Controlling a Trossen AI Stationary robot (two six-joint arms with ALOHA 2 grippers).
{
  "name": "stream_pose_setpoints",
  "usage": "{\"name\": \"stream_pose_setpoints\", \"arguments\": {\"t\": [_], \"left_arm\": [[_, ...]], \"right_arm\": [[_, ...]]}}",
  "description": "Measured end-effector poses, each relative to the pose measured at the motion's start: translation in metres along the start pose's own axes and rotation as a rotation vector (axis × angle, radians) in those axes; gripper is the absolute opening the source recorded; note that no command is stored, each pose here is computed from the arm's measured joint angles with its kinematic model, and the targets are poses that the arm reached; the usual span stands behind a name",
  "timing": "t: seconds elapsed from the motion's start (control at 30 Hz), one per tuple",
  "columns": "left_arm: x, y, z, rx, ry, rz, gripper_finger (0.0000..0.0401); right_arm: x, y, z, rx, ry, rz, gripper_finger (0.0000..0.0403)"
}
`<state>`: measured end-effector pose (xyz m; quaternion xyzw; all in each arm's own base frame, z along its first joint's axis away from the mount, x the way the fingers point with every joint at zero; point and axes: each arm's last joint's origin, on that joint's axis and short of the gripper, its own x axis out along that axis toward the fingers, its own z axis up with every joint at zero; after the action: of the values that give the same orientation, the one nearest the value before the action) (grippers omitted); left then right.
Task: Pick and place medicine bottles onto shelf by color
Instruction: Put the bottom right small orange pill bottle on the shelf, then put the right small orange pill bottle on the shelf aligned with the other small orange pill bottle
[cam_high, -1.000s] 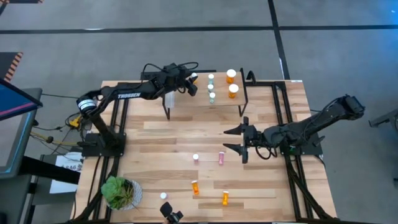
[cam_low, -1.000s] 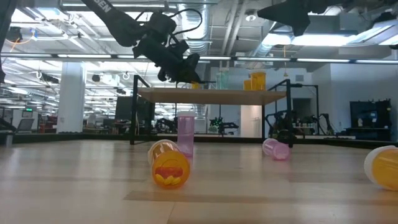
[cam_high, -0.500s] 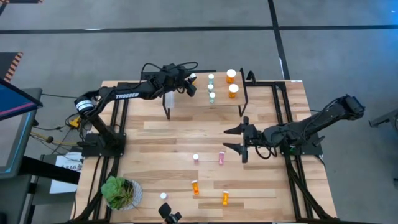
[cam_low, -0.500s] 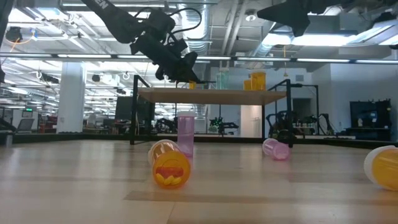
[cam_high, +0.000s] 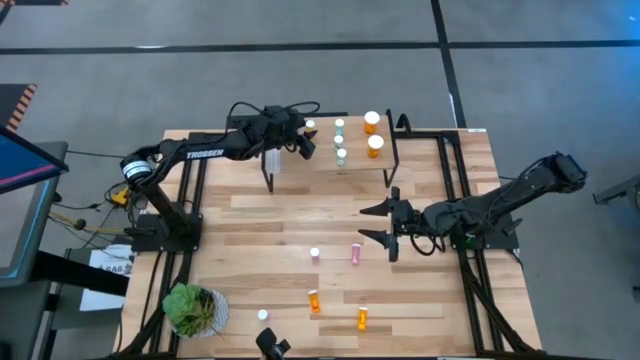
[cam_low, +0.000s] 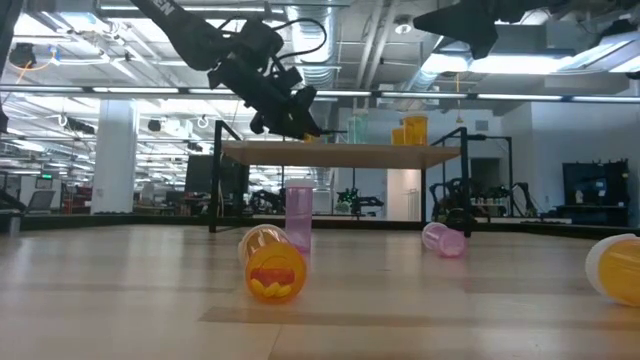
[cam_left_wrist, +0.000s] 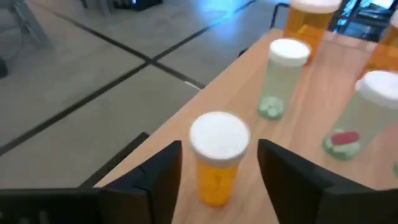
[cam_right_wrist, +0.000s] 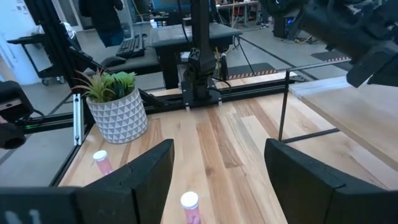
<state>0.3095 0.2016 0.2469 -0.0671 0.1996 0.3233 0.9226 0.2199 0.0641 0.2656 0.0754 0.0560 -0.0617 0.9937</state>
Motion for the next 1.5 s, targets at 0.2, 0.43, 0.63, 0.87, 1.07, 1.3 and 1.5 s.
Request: {"name": "stream_pose_setpoints", "arguments": {"t": [0.2,0.43,0.63,0.87,1.07,1.3,1.5], "left_arm": [[-0.012,0.001,0.004,0.035,0.029,0.015,0.0233],[-0.048,0.005,0.017,0.079,0.069,0.042,0.0236],[-0.096,0.000,0.027,0.102,0.103,-0.031,0.0234],[-0.164,-0.052,0.014,0.184,0.018,-0.232,0.0203],[-0.208,-0.106,-0.023,0.170,-0.125,-0.495,0.0183],[-0.222,-0.144,-0.073,0.176,-0.171,-0.611,0.0181],[-0.208,-0.164,-0.106,0.236,-0.061,-0.620,0.0180]], "right_arm": [[0.000,0.000,0.000,0.000,0.000,0.000,0.0275],[0.000,0.000,0.000,-0.001,0.001,-0.001,0.0275],[0.000,0.000,0.000,0.000,0.003,-0.001,0.0275],[0.000,0.000,-0.001,0.003,0.012,-0.002,0.0275],[0.000,0.000,-0.001,0.004,0.011,-0.002,0.0275],[0.003,0.001,-0.005,0.019,0.027,-0.005,0.0275],[0.014,0.001,-0.012,0.010,0.048,-0.023,0.0275]]}}
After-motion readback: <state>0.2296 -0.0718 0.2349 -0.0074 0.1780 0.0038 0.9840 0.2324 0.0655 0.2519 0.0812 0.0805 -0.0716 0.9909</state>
